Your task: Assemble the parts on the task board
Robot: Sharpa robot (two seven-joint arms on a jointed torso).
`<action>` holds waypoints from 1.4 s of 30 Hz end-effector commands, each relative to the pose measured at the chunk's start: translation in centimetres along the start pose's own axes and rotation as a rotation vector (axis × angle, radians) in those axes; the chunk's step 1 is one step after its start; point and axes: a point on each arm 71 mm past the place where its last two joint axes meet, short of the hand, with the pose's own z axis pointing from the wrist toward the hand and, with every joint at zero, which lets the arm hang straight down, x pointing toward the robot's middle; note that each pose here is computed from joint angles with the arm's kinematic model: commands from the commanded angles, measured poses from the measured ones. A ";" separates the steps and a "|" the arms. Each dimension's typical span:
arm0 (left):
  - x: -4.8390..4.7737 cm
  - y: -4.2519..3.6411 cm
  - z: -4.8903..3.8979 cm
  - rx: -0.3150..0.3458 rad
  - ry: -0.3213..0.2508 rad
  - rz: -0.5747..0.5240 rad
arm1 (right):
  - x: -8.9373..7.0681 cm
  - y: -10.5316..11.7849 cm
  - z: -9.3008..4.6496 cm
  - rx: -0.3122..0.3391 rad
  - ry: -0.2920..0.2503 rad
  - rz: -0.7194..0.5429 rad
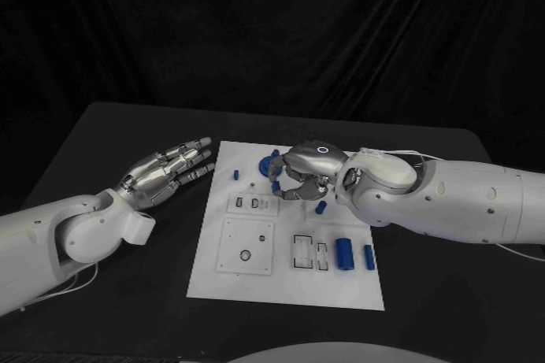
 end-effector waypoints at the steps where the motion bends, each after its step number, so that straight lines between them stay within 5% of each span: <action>1: 0.23 0.01 0.09 0.008 0.013 -0.007 | 0.6 0.0 0.3 0.025 0.043 -0.011; 42: 0.39 0.09 0.44 0.008 0.024 -0.010 | 3.0 0.8 1.4 0.017 0.138 -0.040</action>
